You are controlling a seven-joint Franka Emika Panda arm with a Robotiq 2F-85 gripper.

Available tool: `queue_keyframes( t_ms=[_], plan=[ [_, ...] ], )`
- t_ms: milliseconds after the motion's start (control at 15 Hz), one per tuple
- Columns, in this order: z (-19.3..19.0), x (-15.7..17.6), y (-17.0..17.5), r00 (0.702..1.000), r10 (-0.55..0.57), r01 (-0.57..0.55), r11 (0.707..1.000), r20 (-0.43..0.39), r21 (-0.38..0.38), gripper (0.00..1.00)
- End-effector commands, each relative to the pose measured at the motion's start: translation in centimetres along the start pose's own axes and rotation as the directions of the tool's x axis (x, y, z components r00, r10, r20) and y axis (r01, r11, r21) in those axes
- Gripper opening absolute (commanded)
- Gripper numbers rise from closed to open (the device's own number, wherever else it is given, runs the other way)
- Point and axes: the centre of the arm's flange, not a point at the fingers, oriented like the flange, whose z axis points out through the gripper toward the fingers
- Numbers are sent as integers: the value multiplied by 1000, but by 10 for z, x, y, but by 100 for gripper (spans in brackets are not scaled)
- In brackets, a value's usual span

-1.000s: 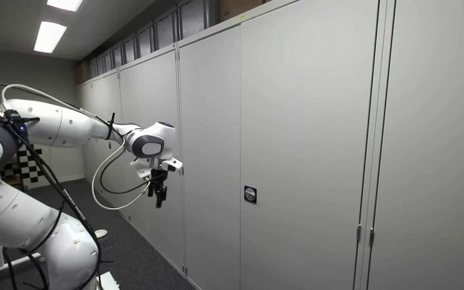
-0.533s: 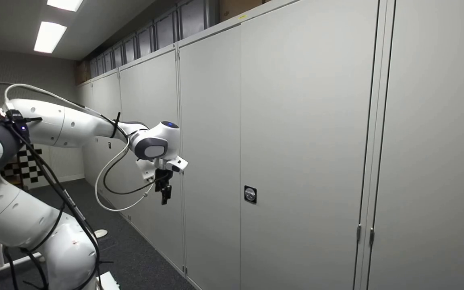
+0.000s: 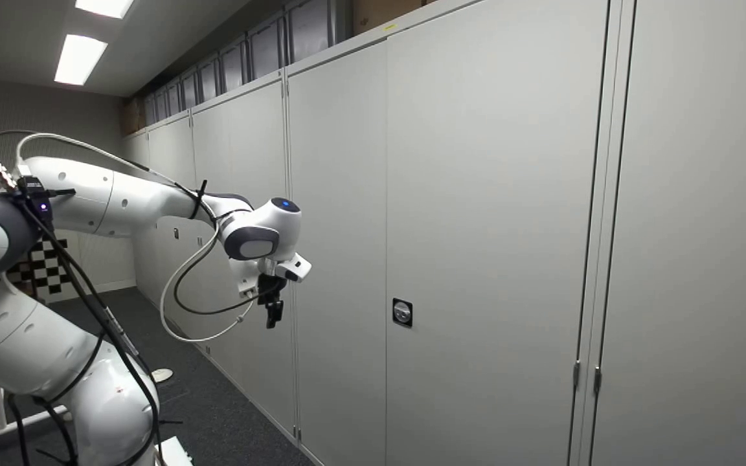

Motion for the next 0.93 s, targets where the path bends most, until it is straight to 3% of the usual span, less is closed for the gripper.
queue_keyframes(
  t_ms=[0, 867],
  plan=[
    [0, 1, 1, 1000, 1, -1, 1000, 1, 2, 100],
    [1, 3, 1, 1000, 3, -3, 1000, 4, 1, 100]
  ],
)
